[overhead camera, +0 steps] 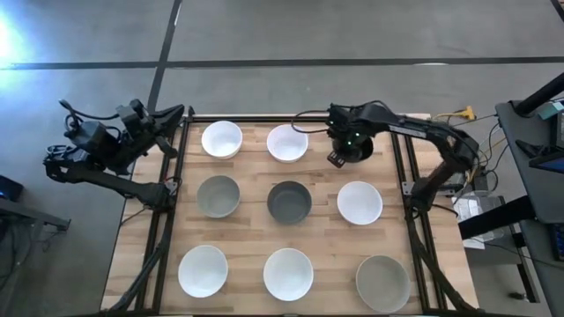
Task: Nest bowls inside each other
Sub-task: Stack the black bowl on the gray bowl
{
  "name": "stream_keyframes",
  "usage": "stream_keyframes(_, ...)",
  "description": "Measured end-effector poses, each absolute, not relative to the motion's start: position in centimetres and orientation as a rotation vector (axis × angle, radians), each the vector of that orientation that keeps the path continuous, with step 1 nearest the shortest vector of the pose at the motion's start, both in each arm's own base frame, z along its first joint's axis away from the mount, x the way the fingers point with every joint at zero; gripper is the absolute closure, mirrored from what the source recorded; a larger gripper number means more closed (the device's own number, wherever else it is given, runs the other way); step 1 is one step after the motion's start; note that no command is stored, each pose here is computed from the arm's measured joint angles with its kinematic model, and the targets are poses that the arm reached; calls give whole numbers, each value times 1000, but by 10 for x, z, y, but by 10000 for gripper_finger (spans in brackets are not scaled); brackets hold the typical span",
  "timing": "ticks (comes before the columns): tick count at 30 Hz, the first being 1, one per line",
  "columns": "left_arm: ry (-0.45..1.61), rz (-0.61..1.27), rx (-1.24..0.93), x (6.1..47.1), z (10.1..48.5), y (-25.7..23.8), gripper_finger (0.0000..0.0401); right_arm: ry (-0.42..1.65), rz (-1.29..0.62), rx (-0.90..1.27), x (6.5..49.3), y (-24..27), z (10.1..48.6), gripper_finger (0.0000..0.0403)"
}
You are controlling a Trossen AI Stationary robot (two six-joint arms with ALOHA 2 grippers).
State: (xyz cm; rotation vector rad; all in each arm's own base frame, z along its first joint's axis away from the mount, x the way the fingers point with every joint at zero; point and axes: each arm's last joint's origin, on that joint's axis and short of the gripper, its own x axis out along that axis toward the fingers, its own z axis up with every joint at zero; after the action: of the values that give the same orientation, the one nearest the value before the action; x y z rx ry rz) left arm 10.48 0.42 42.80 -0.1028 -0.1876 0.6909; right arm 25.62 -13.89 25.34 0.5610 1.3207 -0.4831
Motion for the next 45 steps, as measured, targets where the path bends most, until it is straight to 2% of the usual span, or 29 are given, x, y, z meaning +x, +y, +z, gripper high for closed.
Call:
stream_keyframes(6,-186,691,-102,105,428,4,401,1055,-408,545,256,-97,299,394)
stream_keyframes(13,-193,692,-105,102,427,5,401,592,-147,562,281,-42,347,394)
stream_keyframes(17,-193,693,-105,101,427,5,401,475,-30,578,304,-14,359,394)
stream_keyframes(23,-176,701,-57,101,427,5,401,603,24,595,341,20,351,394)
stream_keyframes(29,-179,701,-58,99,428,5,401,861,-78,539,373,38,341,394)
stream_keyframes(36,-178,701,-57,96,427,6,401,1048,-180,380,403,49,347,394)
stream_keyframes(45,-184,701,-60,92,427,7,401,1253,-188,288,434,59,321,394)
